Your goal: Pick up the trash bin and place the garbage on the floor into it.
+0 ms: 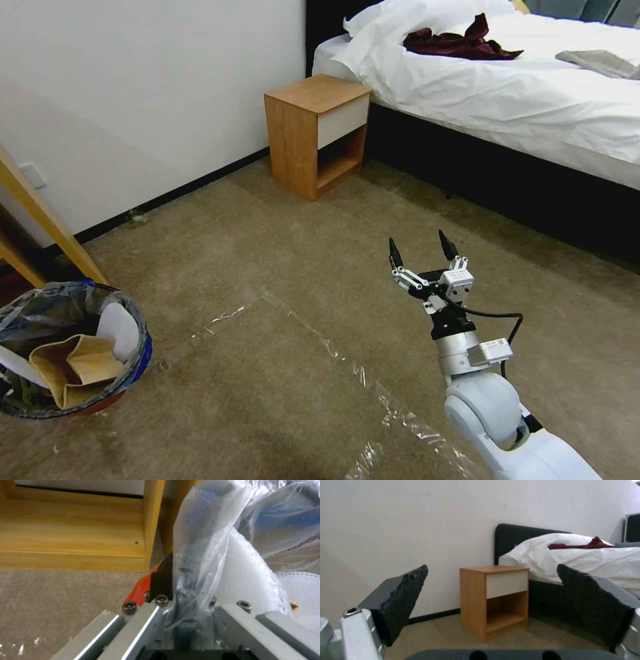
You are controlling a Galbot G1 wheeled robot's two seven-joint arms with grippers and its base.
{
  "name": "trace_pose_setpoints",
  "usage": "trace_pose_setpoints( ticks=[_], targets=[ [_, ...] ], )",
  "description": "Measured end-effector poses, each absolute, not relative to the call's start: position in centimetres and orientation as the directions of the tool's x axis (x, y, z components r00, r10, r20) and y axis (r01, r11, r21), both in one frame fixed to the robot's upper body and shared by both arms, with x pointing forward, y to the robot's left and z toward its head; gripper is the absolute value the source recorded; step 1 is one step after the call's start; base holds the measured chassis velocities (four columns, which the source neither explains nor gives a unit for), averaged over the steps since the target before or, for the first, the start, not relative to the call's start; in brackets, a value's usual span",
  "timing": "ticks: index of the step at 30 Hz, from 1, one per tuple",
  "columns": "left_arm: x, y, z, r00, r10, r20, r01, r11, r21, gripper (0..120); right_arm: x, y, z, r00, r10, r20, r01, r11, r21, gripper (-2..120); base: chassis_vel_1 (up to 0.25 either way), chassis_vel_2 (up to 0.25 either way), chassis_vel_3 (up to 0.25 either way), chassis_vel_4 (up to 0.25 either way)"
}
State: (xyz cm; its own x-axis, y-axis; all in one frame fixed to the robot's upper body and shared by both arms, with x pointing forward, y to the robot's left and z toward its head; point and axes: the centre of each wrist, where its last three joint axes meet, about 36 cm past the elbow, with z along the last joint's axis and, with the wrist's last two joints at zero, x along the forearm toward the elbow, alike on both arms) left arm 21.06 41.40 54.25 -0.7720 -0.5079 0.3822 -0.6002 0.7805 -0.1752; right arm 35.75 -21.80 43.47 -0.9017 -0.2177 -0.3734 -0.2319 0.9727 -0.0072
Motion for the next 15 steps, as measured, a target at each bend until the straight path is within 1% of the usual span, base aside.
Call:
trace_pose_setpoints(
  ticks=[8,15],
  targets=[
    [20.95,41.34,54.28,-0.771,-0.508,0.383,-0.6,0.782,-0.171,1,35.71,-21.64,43.41,-0.901,-0.223,-0.373,-0.237,0.971,-0.007,99,-0.094,0.084,0.068,-0.093],
    [20.89,41.36,54.31,-0.771,-0.509,0.382,-0.6,0.782,-0.168,1,35.67,-21.41,43.36,-0.899,-0.23,-0.373,-0.246,0.969,-0.007,99,-0.076,0.072,0.086,-0.071]
  ],
)
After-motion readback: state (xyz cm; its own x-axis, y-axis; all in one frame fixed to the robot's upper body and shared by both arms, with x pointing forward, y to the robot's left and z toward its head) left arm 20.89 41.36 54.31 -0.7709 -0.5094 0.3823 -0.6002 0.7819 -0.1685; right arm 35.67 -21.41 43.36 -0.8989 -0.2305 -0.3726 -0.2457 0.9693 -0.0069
